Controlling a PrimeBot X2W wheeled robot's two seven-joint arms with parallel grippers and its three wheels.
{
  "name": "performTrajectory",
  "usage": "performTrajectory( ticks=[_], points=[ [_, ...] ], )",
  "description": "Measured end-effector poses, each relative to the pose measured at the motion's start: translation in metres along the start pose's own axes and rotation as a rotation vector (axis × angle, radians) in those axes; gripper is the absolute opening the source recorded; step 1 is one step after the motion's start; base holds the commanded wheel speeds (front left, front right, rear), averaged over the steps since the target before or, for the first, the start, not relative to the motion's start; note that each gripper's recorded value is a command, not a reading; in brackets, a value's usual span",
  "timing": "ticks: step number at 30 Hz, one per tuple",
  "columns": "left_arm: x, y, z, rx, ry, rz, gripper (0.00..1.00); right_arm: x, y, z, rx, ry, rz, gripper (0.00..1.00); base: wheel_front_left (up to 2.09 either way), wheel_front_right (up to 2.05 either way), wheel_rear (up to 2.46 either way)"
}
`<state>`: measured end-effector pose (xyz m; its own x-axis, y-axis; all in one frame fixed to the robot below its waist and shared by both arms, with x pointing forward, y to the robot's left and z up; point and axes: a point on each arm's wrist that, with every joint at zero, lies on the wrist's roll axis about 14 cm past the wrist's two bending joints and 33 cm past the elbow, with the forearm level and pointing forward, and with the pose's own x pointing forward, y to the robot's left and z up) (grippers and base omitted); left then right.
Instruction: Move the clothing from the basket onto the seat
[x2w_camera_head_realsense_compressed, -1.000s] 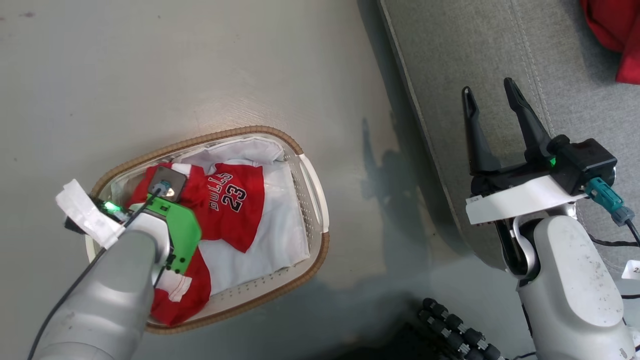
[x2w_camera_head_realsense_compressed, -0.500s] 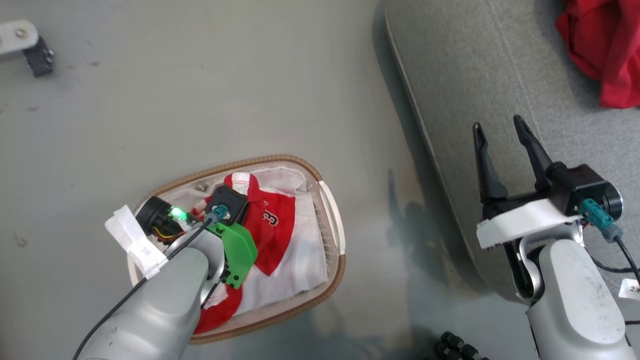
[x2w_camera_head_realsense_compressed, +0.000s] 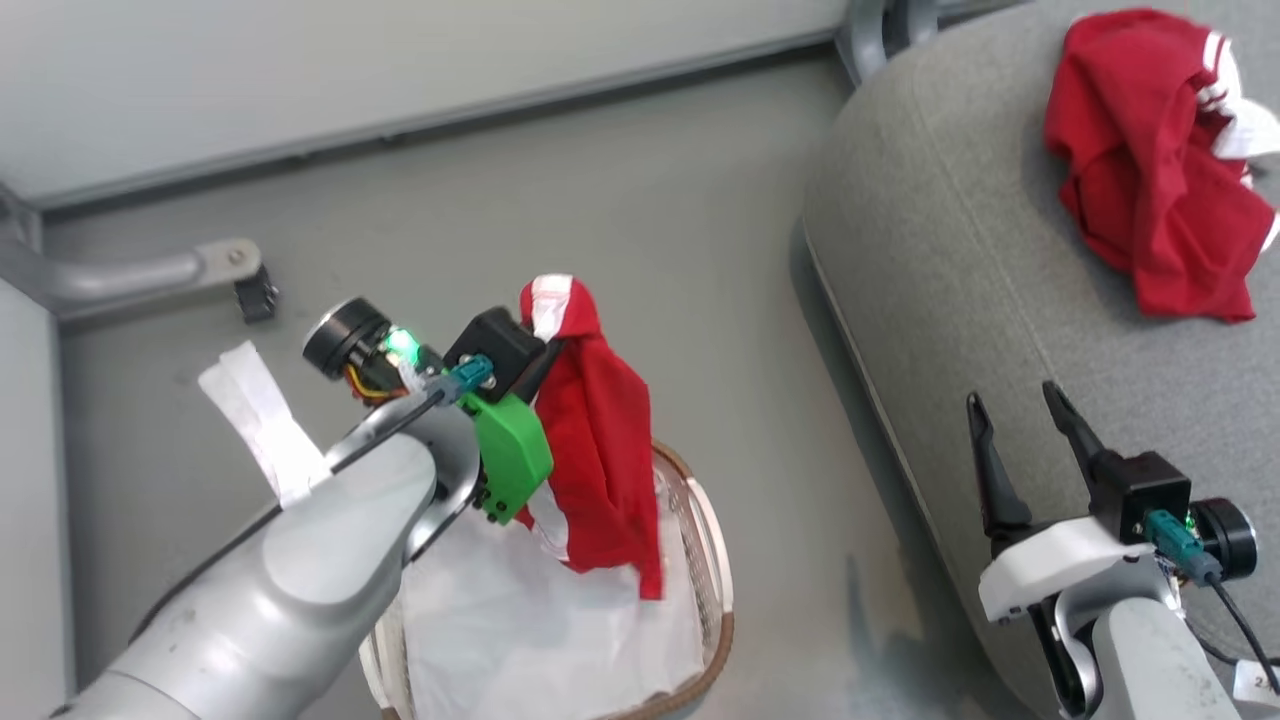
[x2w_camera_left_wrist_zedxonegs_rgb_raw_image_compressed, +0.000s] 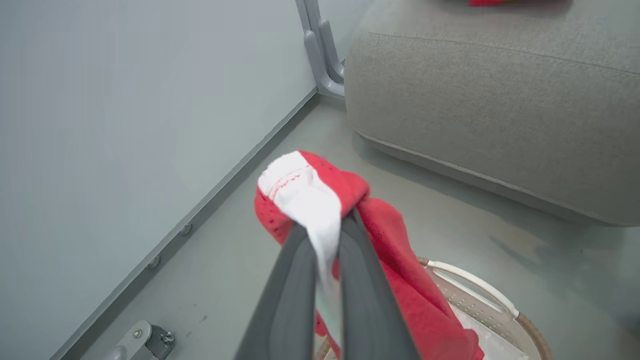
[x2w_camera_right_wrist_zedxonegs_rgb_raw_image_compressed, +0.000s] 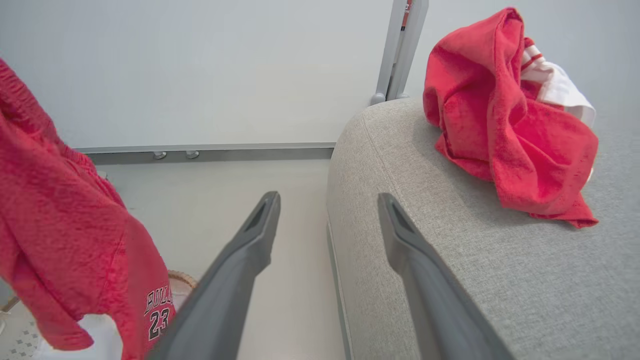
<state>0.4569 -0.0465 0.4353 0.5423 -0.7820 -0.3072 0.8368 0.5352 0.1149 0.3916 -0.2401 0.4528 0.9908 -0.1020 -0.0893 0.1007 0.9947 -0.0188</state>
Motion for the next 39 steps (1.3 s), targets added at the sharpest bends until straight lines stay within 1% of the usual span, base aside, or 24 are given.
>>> performTrajectory(
  ticks=[4,11,20,24,30,35,39],
  points=[
    [-0.017,0.012,0.06,0.122,-0.073,0.031,0.0,-0.013,0.008,0.013,0.006,-0.038,0.026,1.0,0.0,0.0,0.0],
    [-0.049,0.019,0.151,0.281,-0.192,0.091,0.0,-0.025,0.028,0.049,0.013,-0.145,0.089,1.0,0.0,0.0,0.0],
    [-0.075,0.02,0.234,0.42,-0.304,0.149,0.0,-0.033,0.056,0.078,0.013,-0.226,0.177,1.0,0.0,0.0,0.0],
    [-0.079,0.019,0.257,0.454,-0.332,0.161,0.0,-0.034,0.075,0.083,0.023,-0.237,0.235,1.0,0.0,0.0,0.0],
    [-0.082,0.006,0.281,0.491,-0.355,0.155,0.0,-0.034,0.11,0.091,0.039,-0.249,0.341,1.0,0.0,0.0,0.0],
    [-0.085,-0.009,0.289,0.506,-0.363,0.137,0.0,-0.034,0.135,0.097,0.052,-0.253,0.42,1.0,0.0,0.0,0.0],
    [-0.092,-0.02,0.3,0.52,-0.38,0.133,0.0,-0.028,0.15,0.101,0.03,-0.253,0.464,1.0,0.0,0.0,0.0]
  ],
)
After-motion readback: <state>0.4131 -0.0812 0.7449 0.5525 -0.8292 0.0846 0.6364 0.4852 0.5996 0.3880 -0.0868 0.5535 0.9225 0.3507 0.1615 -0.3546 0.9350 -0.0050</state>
